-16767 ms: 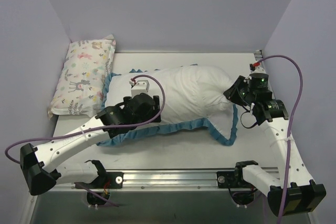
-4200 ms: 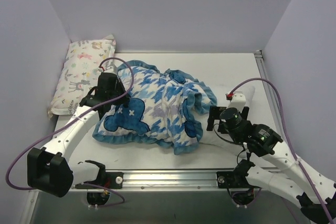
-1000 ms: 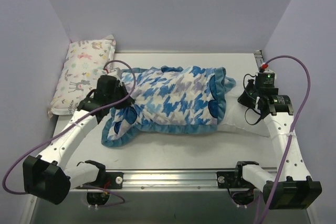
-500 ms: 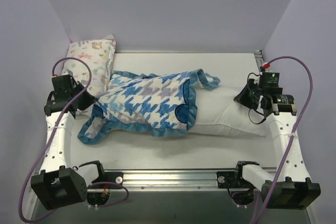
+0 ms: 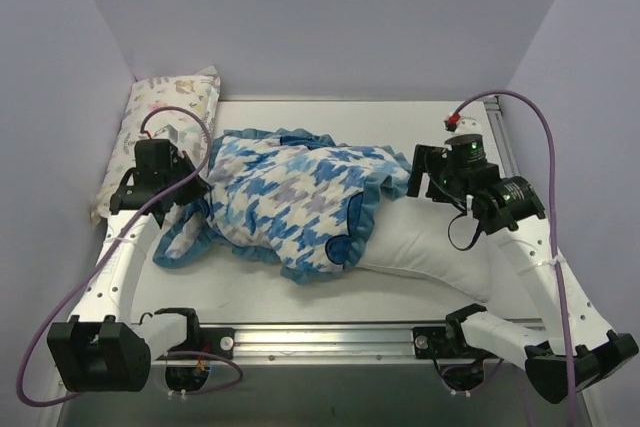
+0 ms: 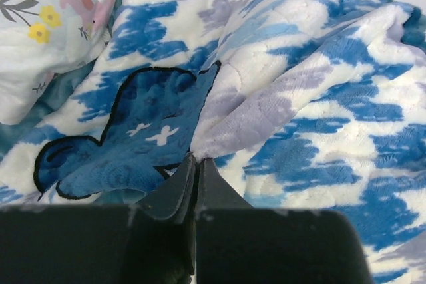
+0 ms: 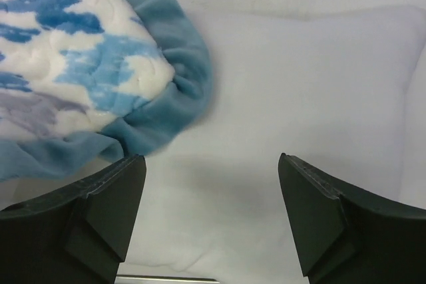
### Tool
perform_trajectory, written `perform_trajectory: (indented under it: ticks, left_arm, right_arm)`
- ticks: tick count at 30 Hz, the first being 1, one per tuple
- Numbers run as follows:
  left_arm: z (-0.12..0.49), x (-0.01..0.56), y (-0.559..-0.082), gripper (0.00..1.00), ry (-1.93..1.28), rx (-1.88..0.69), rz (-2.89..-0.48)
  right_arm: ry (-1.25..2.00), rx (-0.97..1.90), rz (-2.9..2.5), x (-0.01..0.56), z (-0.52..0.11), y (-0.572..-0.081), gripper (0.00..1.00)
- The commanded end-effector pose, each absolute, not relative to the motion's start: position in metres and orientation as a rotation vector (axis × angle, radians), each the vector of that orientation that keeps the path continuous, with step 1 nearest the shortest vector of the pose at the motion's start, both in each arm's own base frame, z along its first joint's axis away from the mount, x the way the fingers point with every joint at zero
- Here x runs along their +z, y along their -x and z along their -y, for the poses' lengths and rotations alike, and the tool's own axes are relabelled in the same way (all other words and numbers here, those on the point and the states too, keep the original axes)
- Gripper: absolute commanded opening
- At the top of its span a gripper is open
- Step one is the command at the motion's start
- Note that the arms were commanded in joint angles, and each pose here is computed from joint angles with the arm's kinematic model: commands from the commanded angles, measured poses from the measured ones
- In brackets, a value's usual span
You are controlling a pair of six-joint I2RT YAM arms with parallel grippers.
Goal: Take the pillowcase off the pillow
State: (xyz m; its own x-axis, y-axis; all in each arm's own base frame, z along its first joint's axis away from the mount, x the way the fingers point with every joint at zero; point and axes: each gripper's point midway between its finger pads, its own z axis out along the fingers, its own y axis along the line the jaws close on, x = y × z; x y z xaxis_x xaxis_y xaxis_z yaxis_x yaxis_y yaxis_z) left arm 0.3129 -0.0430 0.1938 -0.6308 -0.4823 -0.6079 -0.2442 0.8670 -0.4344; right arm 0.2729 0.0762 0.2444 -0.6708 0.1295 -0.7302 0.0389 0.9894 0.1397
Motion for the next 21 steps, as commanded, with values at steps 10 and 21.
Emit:
perform_trajectory:
  ticks: [10, 21]
  left_arm:
    - [0.080, 0.204, -0.314, 0.19, 0.317, -0.380, -2.218]
    - [0.151, 0.299, -0.283, 0.78, 0.017, -0.555, -2.009]
  right_arm:
    - [0.099, 0.131, -2.311, 0.191, -0.139, -0.228, 0.87]
    - [0.027, 0.259, -2.149, 0.253, -0.154, -0.245, 0.75]
